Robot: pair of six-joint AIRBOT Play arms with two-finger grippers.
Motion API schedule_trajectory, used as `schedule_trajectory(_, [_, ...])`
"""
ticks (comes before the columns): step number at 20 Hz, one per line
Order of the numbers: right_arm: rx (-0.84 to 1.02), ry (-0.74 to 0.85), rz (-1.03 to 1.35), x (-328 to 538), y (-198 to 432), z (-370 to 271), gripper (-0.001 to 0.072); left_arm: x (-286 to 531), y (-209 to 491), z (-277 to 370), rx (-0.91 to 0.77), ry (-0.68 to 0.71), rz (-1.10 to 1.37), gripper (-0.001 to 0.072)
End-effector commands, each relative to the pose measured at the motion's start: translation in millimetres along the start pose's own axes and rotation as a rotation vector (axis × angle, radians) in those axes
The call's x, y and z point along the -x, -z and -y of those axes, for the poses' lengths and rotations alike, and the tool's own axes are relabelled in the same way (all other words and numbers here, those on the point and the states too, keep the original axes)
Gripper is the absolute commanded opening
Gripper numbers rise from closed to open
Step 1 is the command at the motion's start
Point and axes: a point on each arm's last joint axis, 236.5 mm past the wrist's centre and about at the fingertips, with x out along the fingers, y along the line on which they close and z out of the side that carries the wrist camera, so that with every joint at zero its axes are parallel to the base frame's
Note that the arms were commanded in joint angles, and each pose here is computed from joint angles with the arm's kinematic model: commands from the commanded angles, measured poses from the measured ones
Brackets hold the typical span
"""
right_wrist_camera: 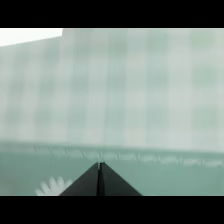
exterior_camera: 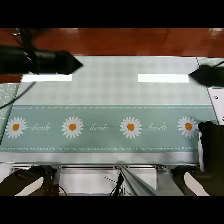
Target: Fold the shirts.
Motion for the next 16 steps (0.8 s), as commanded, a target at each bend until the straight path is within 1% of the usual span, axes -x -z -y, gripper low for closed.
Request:
schedule_trajectory(1, [0.103,0.178,-0.254,-77.5,76.8,4.2,0.0025,-34.9,89.3,-80.1,0.028,-0.313,-0.264,0.0033])
schedule_trajectory(3, [0.078,0.155,-0.296,-92.8,77.9,-1.9,0.0025,-43.6,117.6,-103.8,0.073,-0.343,-0.310,0.0033])
schedule_trajectory(5, [0.086,0.170,-0.290,-101.1,68.9,0.5,0.0025,-42.9,116.0,-113.8,0.094,-0.356,-0.292,0.0033])
schedule_trajectory(16, [0.091,0.176,-0.284,-105.2,66.7,2.1,0.0025,-41.6,115.0,-114.7,0.094,-0.358,-0.292,0.0034])
